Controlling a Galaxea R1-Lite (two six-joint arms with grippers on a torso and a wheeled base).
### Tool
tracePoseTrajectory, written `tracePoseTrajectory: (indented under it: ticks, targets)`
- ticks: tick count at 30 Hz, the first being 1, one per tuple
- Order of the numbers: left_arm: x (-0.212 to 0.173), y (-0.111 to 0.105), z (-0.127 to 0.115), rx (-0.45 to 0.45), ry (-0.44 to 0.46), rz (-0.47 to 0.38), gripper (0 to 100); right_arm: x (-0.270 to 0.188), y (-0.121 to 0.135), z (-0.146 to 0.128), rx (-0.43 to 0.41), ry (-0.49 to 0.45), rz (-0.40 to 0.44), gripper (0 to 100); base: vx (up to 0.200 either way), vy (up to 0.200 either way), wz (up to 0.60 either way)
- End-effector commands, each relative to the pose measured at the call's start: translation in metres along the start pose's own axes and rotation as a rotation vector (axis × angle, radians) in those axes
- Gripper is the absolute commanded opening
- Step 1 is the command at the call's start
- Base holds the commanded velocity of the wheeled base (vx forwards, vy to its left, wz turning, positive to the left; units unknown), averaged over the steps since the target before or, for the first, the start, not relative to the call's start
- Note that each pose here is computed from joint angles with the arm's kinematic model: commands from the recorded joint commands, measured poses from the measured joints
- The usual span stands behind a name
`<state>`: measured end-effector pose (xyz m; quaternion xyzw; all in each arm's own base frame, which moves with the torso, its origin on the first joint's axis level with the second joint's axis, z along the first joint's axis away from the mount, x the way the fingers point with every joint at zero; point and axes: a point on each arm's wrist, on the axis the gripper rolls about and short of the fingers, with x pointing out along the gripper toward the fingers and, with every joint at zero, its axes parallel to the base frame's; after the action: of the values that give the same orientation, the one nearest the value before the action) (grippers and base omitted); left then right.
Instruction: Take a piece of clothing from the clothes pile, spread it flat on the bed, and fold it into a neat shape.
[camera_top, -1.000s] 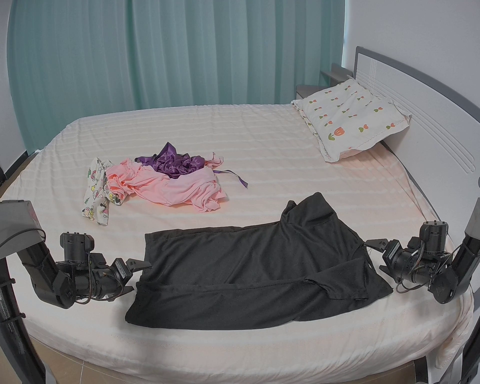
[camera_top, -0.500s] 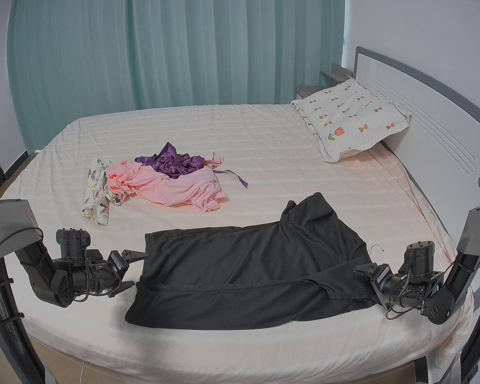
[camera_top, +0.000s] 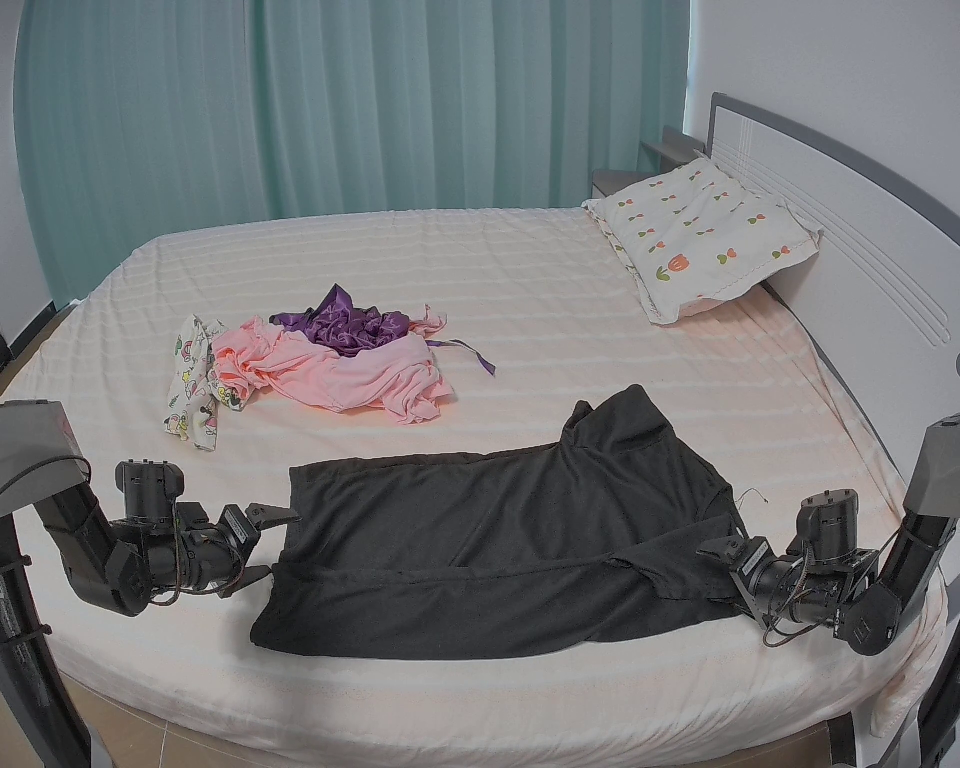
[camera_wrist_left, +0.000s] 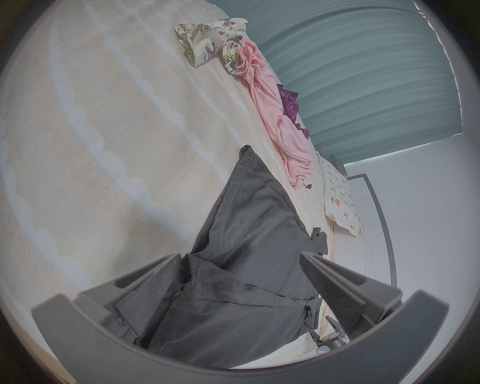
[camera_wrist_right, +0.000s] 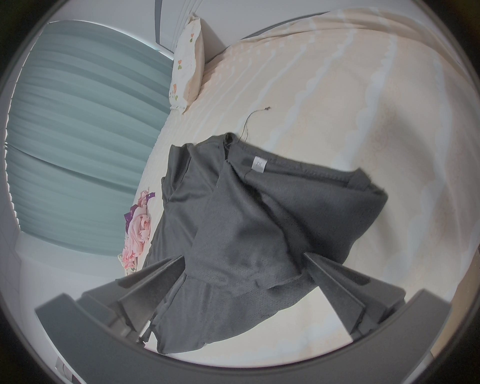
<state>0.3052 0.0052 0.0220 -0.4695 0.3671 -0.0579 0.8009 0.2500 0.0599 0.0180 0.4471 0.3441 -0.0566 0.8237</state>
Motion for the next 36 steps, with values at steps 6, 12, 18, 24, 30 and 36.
tracePoseTrajectory:
  ticks: [6, 12, 18, 24, 30, 36]
  targets:
    - [0.001, 0.002, 0.000, 0.000, 0.003, 0.004, 100, -0.001, 0.000, -0.009, -0.020, 0.015, -0.020, 0, 0.000, 0.000, 0.00]
    - [0.002, 0.002, 0.000, -0.001, 0.004, 0.006, 100, -0.003, 0.001, -0.008, -0.023, -0.016, -0.028, 0, 0.000, 0.000, 0.00]
    - [0.002, 0.002, 0.000, 0.000, 0.000, 0.008, 100, -0.011, 0.006, -0.006, -0.031, -0.027, -0.005, 0, 0.000, 0.000, 0.00]
    - [0.002, 0.002, 0.000, 0.000, -0.003, 0.012, 100, -0.027, 0.029, 0.000, -0.048, -0.029, 0.048, 0, 0.000, 0.000, 0.00]
    - [0.002, 0.002, 0.000, 0.000, -0.003, 0.012, 100, -0.040, 0.070, 0.020, -0.051, 0.020, 0.060, 0, 0.000, 0.000, 0.00]
    - [0.002, 0.002, 0.000, 0.001, -0.004, 0.011, 100, -0.042, 0.092, 0.033, -0.061, 0.048, 0.063, 0, 0.000, 0.000, 0.00]
